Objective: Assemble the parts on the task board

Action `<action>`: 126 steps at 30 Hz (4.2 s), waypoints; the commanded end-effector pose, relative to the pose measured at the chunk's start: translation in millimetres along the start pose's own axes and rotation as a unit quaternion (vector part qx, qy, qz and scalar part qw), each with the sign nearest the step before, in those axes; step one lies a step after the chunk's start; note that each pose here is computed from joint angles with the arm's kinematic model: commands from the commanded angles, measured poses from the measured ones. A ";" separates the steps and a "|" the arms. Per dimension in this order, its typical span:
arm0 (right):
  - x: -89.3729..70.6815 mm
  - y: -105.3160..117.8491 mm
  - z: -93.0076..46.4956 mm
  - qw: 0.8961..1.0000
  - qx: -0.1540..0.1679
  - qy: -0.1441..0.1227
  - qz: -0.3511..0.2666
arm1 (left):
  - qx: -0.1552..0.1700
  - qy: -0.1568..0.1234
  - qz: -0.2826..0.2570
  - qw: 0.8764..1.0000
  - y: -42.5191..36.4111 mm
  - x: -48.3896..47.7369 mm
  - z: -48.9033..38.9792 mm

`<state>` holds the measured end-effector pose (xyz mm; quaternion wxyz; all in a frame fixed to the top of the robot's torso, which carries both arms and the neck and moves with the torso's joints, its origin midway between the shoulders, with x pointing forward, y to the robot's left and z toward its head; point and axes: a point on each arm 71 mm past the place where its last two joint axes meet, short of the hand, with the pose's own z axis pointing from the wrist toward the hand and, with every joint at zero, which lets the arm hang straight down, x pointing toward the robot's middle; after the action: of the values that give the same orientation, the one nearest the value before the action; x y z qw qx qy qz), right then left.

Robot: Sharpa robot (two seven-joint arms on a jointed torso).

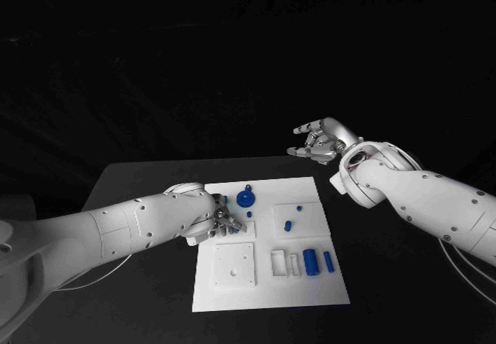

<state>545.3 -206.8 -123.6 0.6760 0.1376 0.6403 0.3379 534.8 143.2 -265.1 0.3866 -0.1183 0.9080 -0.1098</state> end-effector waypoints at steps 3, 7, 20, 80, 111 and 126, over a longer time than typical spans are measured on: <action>1.1 0.8 -0.1 1.000 -0.005 0.006 -0.001 | 0.004 0.002 0.003 1.000 -1.7 0.7 0.0; 1.0 0.6 -0.1 1.000 -0.005 0.006 -0.001 | 0.004 0.001 0.001 1.000 -1.0 0.1 0.0; 0.5 -0.3 -0.3 1.000 -0.004 0.005 -0.001 | 0.006 0.005 -0.001 1.000 -0.4 0.5 -0.2; 2.0 -6.3 -1.7 1.000 0.002 0.009 -0.001 | 0.041 0.050 -0.078 0.995 14.2 0.4 -6.9; 55.5 16.5 -43.8 0.981 -0.122 0.152 -0.004 | 0.341 0.151 -0.218 0.902 7.0 -27.7 -62.3; 80.2 38.4 -77.6 0.960 -0.183 0.213 0.004 | 0.373 0.208 -0.223 0.876 17.2 -24.0 -72.3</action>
<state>461.6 -151.6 -171.8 0.5512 -0.0310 0.6936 0.4628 500.6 178.6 -207.5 0.2002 -0.1496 0.8174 -0.5191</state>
